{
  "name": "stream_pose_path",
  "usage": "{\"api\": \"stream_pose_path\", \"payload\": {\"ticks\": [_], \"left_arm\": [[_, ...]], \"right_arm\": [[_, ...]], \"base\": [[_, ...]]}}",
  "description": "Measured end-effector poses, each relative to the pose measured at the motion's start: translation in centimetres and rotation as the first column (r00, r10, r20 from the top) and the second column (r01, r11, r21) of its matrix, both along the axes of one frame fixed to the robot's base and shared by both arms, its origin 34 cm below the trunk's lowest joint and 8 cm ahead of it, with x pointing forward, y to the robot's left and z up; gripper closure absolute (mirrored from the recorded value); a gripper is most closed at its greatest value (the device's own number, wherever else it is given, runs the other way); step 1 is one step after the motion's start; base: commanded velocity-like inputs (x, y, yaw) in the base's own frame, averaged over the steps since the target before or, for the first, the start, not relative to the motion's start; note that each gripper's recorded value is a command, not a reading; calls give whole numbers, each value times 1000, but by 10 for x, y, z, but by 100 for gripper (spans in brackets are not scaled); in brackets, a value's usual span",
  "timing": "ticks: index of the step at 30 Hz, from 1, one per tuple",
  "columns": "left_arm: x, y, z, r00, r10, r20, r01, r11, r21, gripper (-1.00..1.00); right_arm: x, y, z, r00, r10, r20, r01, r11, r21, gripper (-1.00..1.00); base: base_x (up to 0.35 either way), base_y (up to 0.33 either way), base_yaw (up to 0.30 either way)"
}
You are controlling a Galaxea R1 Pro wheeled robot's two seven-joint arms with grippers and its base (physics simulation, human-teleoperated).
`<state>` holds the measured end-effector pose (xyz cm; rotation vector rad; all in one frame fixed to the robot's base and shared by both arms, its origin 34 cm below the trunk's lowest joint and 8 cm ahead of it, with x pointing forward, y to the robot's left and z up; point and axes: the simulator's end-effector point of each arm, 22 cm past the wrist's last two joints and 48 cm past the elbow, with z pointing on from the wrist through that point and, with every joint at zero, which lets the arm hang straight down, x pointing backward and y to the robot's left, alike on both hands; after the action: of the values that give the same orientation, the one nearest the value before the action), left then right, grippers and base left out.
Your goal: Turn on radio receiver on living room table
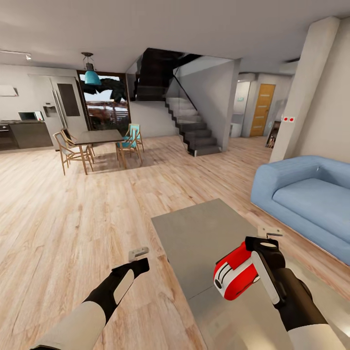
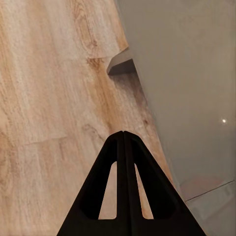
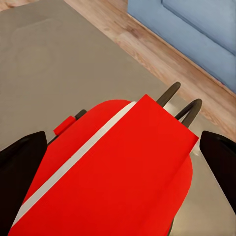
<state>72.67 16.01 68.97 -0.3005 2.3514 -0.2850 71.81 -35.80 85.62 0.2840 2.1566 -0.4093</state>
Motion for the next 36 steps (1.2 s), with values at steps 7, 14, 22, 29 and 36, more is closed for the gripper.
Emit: {"api": "stream_pose_path", "payload": {"ticks": [7,14,22,29,36], "left_arm": [[0,0,0,1000,0,0,0,1000,-1,100],[0,0,-8,1000,-1,2,1,1000,-2,100],[-1,0,-22,1000,-1,2,1,1000,0,100],[-2,0,-35,1000,-2,2,2,1000,1,100],[-3,-1,-42,1000,-3,3,3,1000,0,100]], "right_arm": [[0,0,0,1000,0,0,0,1000,0,100],[-1,0,-9,1000,0,-1,0,1000,0,100],[-1,0,-23,1000,0,0,0,1000,0,100],[-2,0,-35,1000,0,-1,0,1000,0,100],[-3,0,-42,1000,0,-1,0,1000,-1,100]], "base": [[0,0,0],[0,0,0],[0,0,0],[0,0,0],[0,0,0]]}}
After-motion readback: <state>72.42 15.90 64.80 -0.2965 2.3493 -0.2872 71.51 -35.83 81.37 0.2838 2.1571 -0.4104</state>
